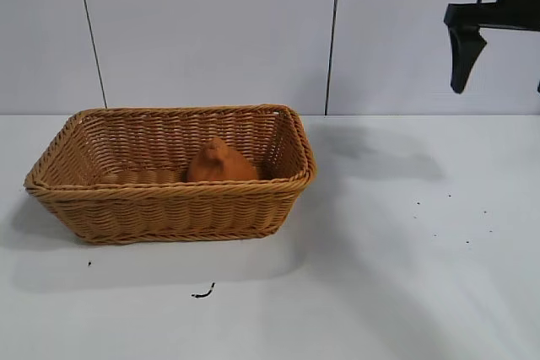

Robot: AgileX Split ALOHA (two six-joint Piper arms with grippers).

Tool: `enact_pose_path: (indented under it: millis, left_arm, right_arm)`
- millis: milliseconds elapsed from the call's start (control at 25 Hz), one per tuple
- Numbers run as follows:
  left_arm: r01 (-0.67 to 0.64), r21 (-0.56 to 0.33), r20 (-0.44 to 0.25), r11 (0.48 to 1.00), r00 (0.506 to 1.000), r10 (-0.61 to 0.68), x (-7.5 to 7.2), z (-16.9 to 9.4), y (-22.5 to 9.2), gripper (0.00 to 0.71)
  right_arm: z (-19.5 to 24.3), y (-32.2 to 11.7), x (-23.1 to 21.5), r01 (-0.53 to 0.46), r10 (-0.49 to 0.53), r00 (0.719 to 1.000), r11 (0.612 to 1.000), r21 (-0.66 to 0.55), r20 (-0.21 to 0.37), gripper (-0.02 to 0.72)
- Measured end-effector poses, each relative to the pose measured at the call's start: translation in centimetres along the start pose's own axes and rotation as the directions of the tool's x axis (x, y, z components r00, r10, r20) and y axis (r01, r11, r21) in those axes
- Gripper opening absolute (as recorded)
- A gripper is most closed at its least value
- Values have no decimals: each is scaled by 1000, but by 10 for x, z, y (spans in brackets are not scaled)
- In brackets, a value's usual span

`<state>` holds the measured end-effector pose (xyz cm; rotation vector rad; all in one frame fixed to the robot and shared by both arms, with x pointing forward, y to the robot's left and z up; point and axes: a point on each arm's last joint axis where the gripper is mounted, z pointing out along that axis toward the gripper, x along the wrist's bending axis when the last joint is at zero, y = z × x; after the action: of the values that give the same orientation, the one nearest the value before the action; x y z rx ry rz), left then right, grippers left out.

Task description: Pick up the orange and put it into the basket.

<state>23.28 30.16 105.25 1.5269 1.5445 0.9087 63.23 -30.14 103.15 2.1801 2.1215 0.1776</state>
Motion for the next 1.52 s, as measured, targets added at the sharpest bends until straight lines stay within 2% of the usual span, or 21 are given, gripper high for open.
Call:
enact_pose_path:
  millis: [160, 440, 600, 640, 720, 840, 960, 1040, 1120, 1320, 1400, 1520]
  left_arm:
    - [0, 0, 0, 1000, 1000, 0, 0, 0, 0, 666]
    - [0, 1, 0, 1000, 1000, 0, 0, 0, 0, 666]
    - [0, 1, 0, 1000, 1000, 0, 0, 0, 0, 666]
    - [0, 1, 0, 1000, 1000, 0, 0, 0, 0, 666]
    - [0, 1, 0, 1000, 1000, 0, 0, 0, 0, 666]
    - [0, 1, 0, 1000, 1000, 0, 0, 0, 0, 666]
    - [0, 1, 0, 1000, 1000, 0, 0, 0, 0, 666]
    - [0, 1, 0, 1000, 1000, 0, 0, 0, 0, 666]
    - [0, 1, 0, 1000, 1000, 0, 0, 0, 0, 666]
    - [0, 1, 0, 1000, 1000, 0, 0, 0, 0, 666]
    - [0, 1, 0, 1000, 1000, 0, 0, 0, 0, 666]
    - [0, 1, 0, 1000, 1000, 0, 0, 0, 0, 666]
  right_arm:
    - [-27, -61, -1, 19, -19, 1000, 1000, 23, -1, 694]
    - [-59, -177, -2, 24, -24, 1000, 999, -21, -7, 694]
    - [-53, -238, -3, 25, -26, 1000, 995, -99, -6, 694]
    - [-53, -238, -3, 25, -26, 1000, 995, -99, -6, 694]
    - [-47, -277, -4, 27, -29, 1000, 977, -211, -5, 694]
    - [-47, -308, -4, 29, -33, 999, 931, -364, -5, 694]
    - [-62, -332, -4, 33, -43, 999, 831, -555, -4, 694]
    - [-69, -345, -4, 35, -46, 999, 766, -642, 0, 694]
    - [-74, -359, -4, 36, -49, 999, 701, -712, 2, 694]
    - [-80, -383, -4, 35, -51, 999, 581, -813, 6, 694]
    - [-80, -388, -4, 35, -52, 999, 555, -831, 7, 694]
    - [-80, -389, -4, 42, -67, 998, 552, -833, 5, 694]
